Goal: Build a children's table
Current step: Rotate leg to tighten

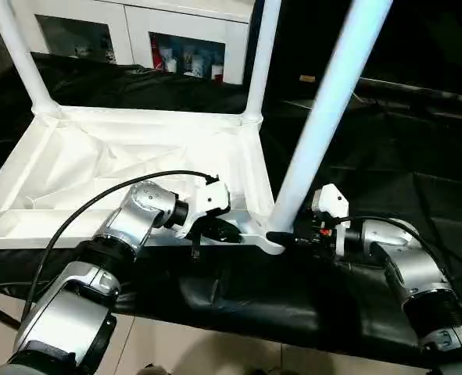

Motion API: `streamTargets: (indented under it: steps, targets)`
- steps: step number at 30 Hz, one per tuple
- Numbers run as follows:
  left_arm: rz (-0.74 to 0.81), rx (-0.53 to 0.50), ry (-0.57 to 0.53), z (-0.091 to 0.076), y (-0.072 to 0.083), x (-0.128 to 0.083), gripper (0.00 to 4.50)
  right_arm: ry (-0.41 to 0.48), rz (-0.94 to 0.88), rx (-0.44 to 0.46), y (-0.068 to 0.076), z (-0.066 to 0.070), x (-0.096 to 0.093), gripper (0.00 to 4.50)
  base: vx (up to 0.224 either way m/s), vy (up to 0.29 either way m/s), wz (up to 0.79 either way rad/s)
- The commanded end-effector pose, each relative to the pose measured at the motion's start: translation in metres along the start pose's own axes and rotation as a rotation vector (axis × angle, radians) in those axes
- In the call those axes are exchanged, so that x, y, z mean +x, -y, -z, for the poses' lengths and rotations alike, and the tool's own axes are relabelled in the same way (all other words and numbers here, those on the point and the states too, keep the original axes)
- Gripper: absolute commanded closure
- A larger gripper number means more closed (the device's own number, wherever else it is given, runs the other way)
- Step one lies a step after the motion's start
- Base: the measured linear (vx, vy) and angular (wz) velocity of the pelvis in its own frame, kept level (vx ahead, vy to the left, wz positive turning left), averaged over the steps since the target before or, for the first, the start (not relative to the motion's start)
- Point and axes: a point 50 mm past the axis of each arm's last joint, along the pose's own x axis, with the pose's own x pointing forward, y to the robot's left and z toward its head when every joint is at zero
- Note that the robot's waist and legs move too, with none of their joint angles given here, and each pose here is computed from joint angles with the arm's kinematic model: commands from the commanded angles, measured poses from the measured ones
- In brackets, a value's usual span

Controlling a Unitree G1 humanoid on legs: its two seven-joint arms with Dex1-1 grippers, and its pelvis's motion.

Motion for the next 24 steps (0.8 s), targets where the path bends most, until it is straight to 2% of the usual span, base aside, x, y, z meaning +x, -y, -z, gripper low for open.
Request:
streamTargets:
  steps: [1,2,4,6,8,11,13,15,16,17,18,24]
  targets:
    - [-0.032,-0.034,-0.006,0.005,0.001,0.004,4.5,0.0,0.043,0.059,-0.001,0.008,-0.001,1.95,0.0,0.0,0.0]
    - [-0.107,-0.059,0.002,0.005,-0.003,0.009,4.5,-0.029,0.128,0.097,-0.001,0.019,0.004,1.97,0.0,0.0,0.0]
    - [-0.148,-0.073,0.003,0.005,-0.005,0.013,4.5,-0.051,0.2,0.12,0.0,0.026,0.007,1.98,0.0,0.0,0.0]
    - [-0.231,-0.104,-0.004,0.003,-0.008,0.027,4.5,-0.064,0.351,0.193,-0.001,0.038,0.016,1.98,0.0,0.0,0.0]
    - [-0.295,-0.13,-0.004,-0.001,-0.01,0.039,4.5,-0.057,0.465,0.262,-0.001,0.042,0.027,1.98,0.0,0.0,0.0]
    - [-0.344,-0.142,-0.01,-0.005,-0.011,0.048,4.5,-0.061,0.542,0.286,-0.001,0.041,0.037,1.98,0.0,0.0,0.0]
    - [-0.386,-0.145,-0.015,-0.011,-0.01,0.061,4.5,-0.074,0.607,0.258,-0.001,0.034,0.055,1.98,0.0,0.0,0.0]
    - [-0.381,-0.139,-0.008,-0.016,-0.009,0.068,4.5,-0.071,0.585,0.188,-0.004,0.027,0.067,1.98,0.0,0.0,0.0]
    - [-0.376,-0.136,-0.009,-0.017,-0.008,0.069,4.5,-0.068,0.572,0.162,-0.005,0.024,0.07,1.64,0.0,0.0,0.0]
    - [-0.37,-0.122,-0.011,-0.018,-0.008,0.069,4.5,-0.049,0.563,0.154,-0.005,0.021,0.071,1.64,0.0,0.0,0.0]
    - [-0.368,-0.113,-0.013,-0.018,-0.008,0.069,4.5,-0.032,0.564,0.154,-0.005,0.019,0.071,1.3,0.0,0.0,0.0]
    - [-0.325,-0.124,-0.004,-0.011,-0.01,0.056,4.5,0.028,0.501,0.081,0.002,0.012,0.056,1.05,0.0,0.0,0.0]
